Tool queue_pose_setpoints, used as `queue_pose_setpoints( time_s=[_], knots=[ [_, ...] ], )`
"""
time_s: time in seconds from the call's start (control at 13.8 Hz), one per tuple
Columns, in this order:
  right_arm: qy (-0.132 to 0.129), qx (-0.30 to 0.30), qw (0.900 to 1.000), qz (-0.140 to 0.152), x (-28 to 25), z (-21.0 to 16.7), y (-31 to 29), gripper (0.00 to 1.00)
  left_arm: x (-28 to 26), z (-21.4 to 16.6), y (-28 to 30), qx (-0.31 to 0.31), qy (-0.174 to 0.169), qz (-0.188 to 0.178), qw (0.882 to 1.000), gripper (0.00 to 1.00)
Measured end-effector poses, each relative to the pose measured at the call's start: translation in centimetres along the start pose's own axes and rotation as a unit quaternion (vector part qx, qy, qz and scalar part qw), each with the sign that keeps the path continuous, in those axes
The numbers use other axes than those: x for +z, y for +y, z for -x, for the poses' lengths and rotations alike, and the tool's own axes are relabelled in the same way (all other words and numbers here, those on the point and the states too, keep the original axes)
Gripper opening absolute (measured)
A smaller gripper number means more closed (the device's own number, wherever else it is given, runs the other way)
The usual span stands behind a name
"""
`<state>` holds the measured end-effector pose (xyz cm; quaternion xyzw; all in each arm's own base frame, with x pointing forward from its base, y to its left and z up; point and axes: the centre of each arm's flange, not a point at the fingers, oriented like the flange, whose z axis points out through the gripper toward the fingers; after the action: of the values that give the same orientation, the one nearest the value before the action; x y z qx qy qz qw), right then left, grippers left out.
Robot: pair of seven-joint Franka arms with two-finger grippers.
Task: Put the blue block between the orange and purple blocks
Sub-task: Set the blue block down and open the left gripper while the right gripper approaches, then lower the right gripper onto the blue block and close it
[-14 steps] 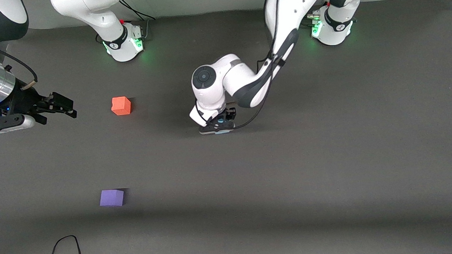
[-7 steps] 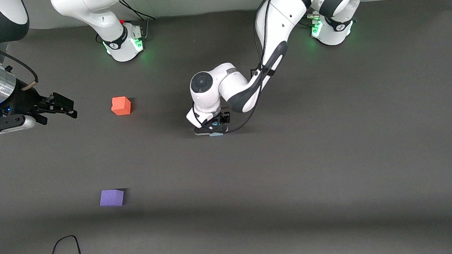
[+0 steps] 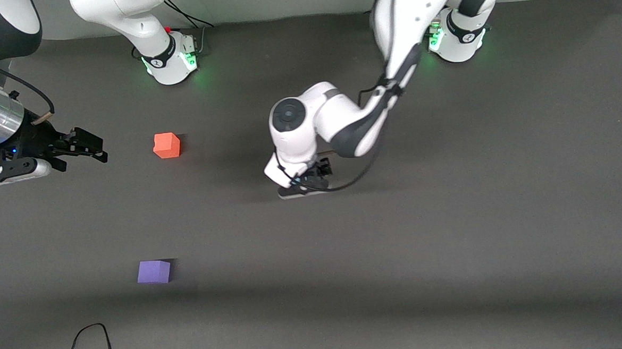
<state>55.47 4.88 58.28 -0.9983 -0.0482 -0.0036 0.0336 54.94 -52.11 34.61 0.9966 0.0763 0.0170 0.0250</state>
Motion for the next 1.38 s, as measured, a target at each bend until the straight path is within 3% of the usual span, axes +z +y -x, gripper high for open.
queue_pose_setpoints(
  time_s=[0.15,0.29,0.51,0.8,0.94,1.38],
  knots=[
    [-0.001,-0.009,1.000,-0.001,0.1,0.0,-1.1,1.00,-7.0,-5.3,-6.4,-0.003,-0.028,0.014,1.000,1.00],
    [-0.003,0.002,1.000,-0.020,0.2,0.1,-4.1,1.00,-12.2,-9.9,-14.8,0.008,-0.057,0.012,0.998,1.00],
    [-0.003,0.036,0.998,-0.042,0.1,0.3,-12.9,1.00,-16.2,-13.7,-26.7,0.031,-0.087,-0.006,0.996,1.00],
    [-0.005,0.067,0.997,-0.041,1.2,1.7,-28.8,1.00,-19.7,-13.6,-38.8,0.066,-0.087,-0.021,0.994,1.00],
    [-0.012,0.067,0.997,-0.035,2.7,2.7,-33.8,1.00,-22.1,-12.6,-43.6,0.061,-0.076,-0.021,0.995,1.00],
    [-0.029,0.071,0.997,-0.019,7.8,2.5,-35.3,1.00,-26.5,-10.6,-48.3,0.054,-0.046,-0.021,0.997,1.00]
  ],
)
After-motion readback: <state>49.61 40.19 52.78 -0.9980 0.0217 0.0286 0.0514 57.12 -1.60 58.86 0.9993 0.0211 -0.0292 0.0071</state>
